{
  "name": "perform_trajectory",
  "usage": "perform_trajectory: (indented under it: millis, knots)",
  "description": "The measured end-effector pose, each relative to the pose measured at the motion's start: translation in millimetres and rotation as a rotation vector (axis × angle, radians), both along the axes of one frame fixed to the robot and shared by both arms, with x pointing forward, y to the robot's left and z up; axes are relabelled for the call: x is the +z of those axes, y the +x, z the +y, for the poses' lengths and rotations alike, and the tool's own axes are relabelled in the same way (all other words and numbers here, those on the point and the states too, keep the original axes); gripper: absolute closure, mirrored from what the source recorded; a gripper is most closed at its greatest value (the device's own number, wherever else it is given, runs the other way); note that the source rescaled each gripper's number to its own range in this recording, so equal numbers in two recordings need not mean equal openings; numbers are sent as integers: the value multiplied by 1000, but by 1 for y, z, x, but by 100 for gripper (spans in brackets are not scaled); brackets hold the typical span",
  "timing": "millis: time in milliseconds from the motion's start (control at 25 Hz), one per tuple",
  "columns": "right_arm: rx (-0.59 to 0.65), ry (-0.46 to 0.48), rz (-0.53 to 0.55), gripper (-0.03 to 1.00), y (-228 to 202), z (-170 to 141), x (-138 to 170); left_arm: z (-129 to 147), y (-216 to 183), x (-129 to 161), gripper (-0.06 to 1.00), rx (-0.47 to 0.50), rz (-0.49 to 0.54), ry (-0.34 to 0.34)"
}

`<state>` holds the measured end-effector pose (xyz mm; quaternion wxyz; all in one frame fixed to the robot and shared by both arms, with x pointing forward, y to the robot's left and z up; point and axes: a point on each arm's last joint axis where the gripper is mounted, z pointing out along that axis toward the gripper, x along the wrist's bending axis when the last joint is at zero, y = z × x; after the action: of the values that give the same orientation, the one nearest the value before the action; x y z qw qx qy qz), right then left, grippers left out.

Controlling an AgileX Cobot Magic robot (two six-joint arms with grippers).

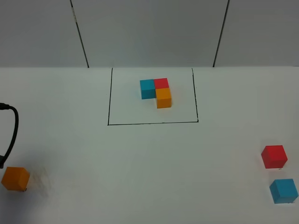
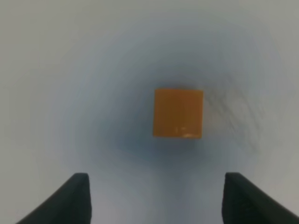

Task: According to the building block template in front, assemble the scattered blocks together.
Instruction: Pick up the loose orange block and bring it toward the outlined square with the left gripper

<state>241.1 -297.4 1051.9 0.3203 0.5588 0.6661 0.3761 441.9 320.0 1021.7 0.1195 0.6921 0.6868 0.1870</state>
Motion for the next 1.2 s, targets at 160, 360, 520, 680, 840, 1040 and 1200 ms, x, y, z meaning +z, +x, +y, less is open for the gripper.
perform_trajectory:
  millis: [160, 360, 520, 680, 840, 1040, 1200]
  knots:
    - [0, 0, 0, 80, 0, 0, 0, 0, 4, -2, 62, -3, -18, 0]
    - [0, 0, 0, 80, 0, 0, 0, 1, 18, -17, 62, 4, 61, -8]
    - [0, 0, 0, 80, 0, 0, 0, 2, 38, -25, 62, 8, 108, -14]
    - [0, 0, 0, 80, 0, 0, 0, 3, 51, -35, 62, 18, 168, -21]
    - [0, 0, 0, 80, 0, 0, 0, 3, 57, -50, 62, 19, 226, -25]
    - [0, 0, 0, 80, 0, 0, 0, 2, 63, -66, 62, 14, 287, -42]
    - [0, 0, 0, 80, 0, 0, 0, 0, 67, -72, 62, -6, 291, -59]
